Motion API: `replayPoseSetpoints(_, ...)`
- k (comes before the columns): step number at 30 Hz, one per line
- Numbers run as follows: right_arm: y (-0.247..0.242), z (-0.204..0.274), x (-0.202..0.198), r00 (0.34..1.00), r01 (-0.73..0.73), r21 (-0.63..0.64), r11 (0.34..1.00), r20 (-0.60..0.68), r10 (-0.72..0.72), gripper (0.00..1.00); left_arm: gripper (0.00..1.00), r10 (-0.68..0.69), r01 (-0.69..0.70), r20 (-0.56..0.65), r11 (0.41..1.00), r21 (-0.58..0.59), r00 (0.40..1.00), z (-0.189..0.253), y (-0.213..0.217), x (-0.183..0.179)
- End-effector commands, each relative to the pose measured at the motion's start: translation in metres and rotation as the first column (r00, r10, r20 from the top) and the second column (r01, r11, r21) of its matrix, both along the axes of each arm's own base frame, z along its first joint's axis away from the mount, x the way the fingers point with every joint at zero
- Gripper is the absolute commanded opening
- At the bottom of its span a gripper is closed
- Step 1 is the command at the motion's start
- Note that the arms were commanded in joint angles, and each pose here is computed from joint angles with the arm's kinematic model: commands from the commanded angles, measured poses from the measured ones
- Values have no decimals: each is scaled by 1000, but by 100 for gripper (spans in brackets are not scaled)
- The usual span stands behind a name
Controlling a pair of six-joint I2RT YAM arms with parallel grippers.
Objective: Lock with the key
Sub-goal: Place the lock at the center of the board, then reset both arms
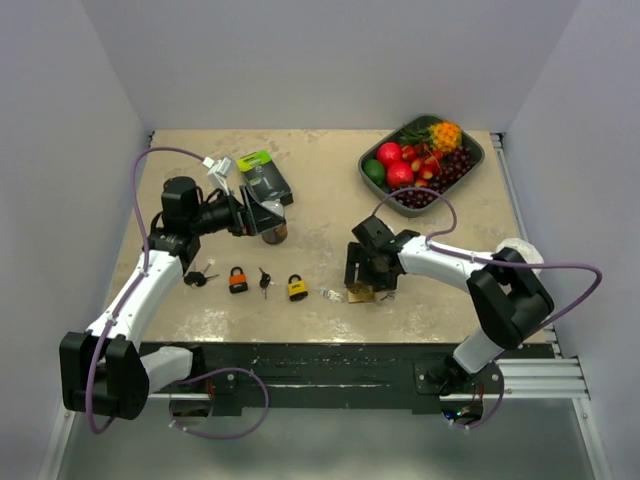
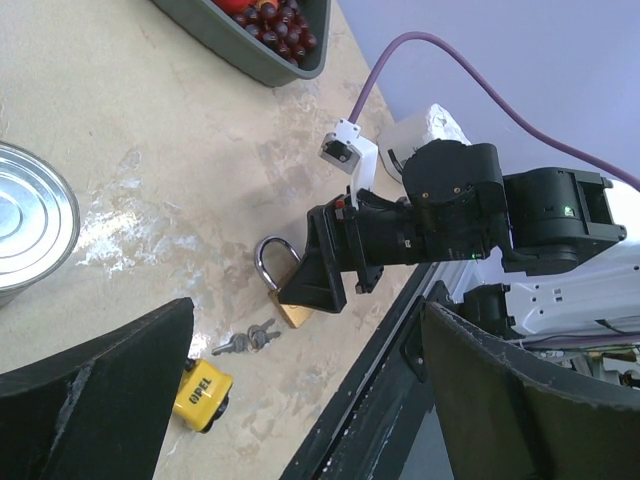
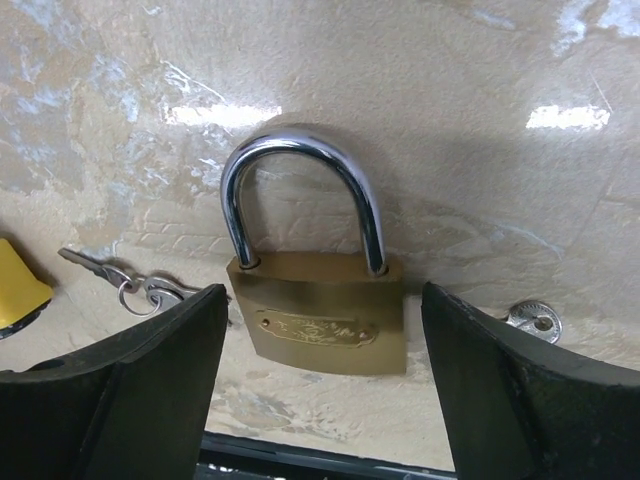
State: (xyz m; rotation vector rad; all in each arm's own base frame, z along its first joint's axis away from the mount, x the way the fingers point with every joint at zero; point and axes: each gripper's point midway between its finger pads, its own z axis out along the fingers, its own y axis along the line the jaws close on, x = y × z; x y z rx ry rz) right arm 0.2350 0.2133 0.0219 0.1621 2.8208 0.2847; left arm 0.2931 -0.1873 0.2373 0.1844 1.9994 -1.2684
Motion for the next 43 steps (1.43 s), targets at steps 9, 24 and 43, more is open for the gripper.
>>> replayPoseSetpoints(9,6,68,31,982,-27,96,995,188,9,91,99,-40,38,29,995,88,999,0,11,-2)
replayPoseSetpoints(24,-62,227,97,698,-292,-46,955,672,246,99,99,-5,-25,53,832,554,999,-24,90,17)
replayPoseSetpoints(43,-96,178,104,727,-305,-2,952,645,234,99,99,57,-111,100,696,710,993,-77,125,4)
